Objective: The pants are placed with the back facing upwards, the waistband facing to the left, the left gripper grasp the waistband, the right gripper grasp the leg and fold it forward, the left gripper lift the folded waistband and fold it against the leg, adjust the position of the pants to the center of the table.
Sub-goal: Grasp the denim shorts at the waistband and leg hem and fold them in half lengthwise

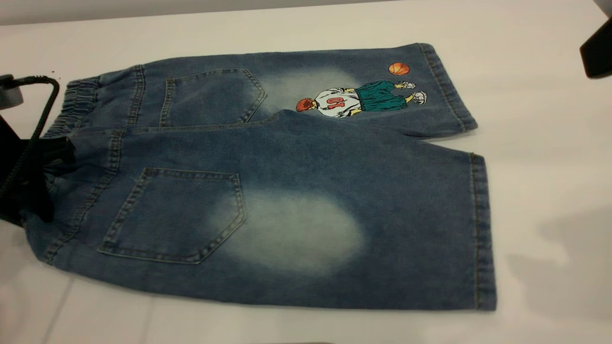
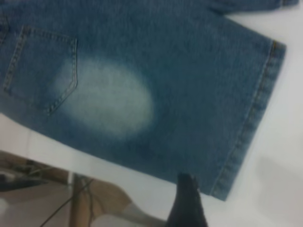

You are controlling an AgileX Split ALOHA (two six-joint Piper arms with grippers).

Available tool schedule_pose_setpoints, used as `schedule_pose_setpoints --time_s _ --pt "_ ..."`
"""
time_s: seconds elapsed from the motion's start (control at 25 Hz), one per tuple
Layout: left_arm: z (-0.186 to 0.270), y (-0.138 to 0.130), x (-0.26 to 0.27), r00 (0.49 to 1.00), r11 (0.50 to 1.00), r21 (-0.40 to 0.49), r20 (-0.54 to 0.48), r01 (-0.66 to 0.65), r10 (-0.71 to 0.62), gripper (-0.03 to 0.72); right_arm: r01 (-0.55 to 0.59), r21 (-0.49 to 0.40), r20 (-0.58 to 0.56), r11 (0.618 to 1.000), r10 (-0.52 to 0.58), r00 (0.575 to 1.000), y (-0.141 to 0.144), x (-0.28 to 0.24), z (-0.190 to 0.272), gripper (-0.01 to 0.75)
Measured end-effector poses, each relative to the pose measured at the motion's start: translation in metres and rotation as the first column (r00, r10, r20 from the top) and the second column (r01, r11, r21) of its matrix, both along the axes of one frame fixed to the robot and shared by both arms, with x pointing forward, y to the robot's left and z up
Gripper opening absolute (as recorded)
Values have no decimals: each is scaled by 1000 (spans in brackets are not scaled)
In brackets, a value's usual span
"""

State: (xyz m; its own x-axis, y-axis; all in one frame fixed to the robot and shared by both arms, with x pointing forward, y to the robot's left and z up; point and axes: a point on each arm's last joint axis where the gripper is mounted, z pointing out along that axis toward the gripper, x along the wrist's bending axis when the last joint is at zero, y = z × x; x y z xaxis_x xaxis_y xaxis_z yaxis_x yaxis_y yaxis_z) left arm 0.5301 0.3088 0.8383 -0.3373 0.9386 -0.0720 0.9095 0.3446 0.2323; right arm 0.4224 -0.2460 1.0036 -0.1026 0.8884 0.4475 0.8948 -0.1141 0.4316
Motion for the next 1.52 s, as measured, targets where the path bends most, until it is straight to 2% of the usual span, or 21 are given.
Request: schedule_pose_setpoints --time_s 0.08,0.28,0.4,0.56,0.76,0.92,1.08,1.12,1.24,1.36,1.52 --pt "2 -1 1 1000 1000 3 8 13 -13 90 23 37 -36 999 -21 999 2 -3 -5 475" --pt "23 -10 5 996 999 8 71 52 -53 87 150 147 -243 978 -112 964 6 -19 -44 475" --pt "37 -21 5 990 996 10 109 88 -89 87 229 159 -329 960 -167 929 7 -23 -65 475" --pt "48 -33 5 981 991 12 143 130 -130 87 268 153 -416 951 -184 891 8 -17 -86 453" --pt "50 -37 5 978 990 12 151 141 -141 87 264 138 -471 955 -171 866 10 -9 -112 438" --pt "50 -37 5 978 990 12 151 141 -142 87 228 172 -497 958 -115 860 14 -6 -130 437" --pt "50 -37 5 978 990 12 151 141 -142 87 243 190 -519 951 -113 847 15 -2 -145 437" --pt "50 -37 5 978 990 12 151 141 -142 87 245 193 -527 950 -110 843 16 -2 -149 465" --pt "50 -37 5 978 990 13 151 142 -142 87 223 215 -523 951 -80 848 18 -1 -160 460" --pt "50 -37 5 978 990 13 151 142 -142 87 200 248 -535 948 -38 844 20 -2 -169 491" --pt "50 -37 5 978 990 13 151 142 -142 87 245 242 -588 939 -59 806 21 -3 -184 519"
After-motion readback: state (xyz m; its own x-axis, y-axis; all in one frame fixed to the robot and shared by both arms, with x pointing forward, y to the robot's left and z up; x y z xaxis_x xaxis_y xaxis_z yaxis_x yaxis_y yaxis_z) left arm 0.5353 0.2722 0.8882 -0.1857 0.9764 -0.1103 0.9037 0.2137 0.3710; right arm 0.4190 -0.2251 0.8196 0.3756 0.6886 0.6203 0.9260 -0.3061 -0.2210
